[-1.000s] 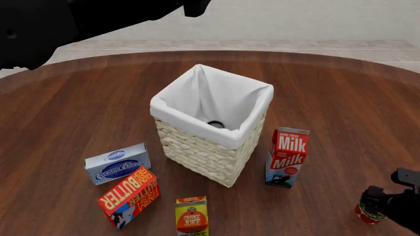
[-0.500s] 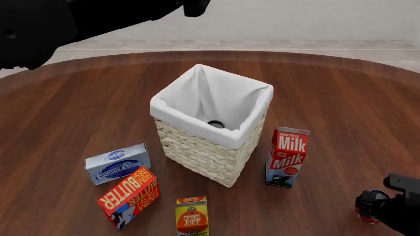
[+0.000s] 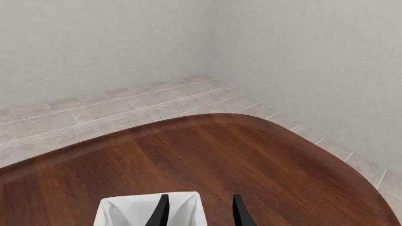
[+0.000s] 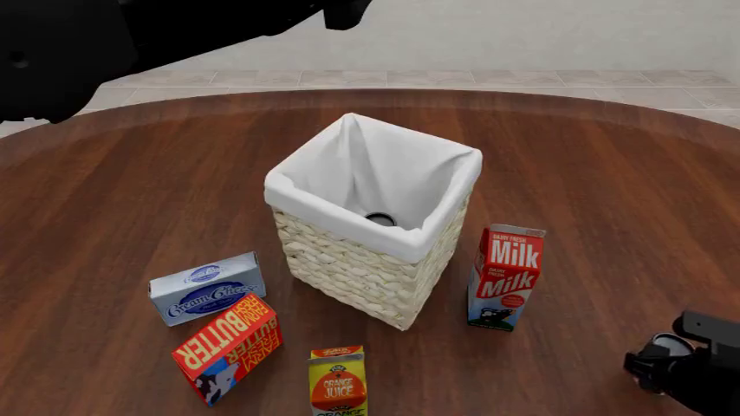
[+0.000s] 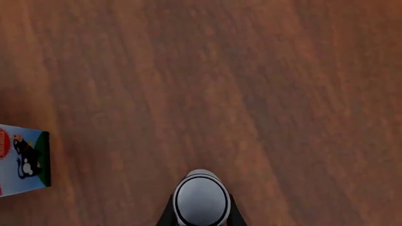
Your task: Pick up the alphabet soup and the tomato sauce, and put them in the basket.
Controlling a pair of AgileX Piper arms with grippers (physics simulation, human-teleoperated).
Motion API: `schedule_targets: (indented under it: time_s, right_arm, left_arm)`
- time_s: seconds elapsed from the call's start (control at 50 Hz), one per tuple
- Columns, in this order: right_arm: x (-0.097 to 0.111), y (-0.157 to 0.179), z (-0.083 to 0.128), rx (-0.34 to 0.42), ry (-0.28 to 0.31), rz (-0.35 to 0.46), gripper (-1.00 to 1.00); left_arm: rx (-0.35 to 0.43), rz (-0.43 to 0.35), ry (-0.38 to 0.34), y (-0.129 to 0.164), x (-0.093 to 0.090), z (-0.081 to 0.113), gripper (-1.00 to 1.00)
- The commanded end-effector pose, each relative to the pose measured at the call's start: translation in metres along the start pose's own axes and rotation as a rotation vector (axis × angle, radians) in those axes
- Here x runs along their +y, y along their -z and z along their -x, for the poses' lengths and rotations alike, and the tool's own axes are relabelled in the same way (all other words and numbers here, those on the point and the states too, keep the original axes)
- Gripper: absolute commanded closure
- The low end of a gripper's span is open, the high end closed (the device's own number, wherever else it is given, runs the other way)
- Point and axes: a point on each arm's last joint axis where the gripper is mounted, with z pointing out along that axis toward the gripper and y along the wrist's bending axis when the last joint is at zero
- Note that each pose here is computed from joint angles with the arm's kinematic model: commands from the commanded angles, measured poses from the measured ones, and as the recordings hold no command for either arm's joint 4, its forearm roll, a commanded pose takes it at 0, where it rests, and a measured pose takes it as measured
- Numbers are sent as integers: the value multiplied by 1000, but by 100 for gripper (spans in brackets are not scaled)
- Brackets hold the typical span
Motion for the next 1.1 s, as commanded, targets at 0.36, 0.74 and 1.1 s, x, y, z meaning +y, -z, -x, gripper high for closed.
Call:
schedule_targets:
  time_s: [0.36,0.74,1.1]
  right_arm:
    - [-3,33,34,-77,10,-9,100]
    - [2,78,70,-164,35,15,100]
    - [13,122,105,-252,99,65,100]
  left_arm:
    - [0,0,0,0,0,0,-100]
    - [0,0,0,0,0,0,-100]
    - [0,0,0,0,0,0,-100]
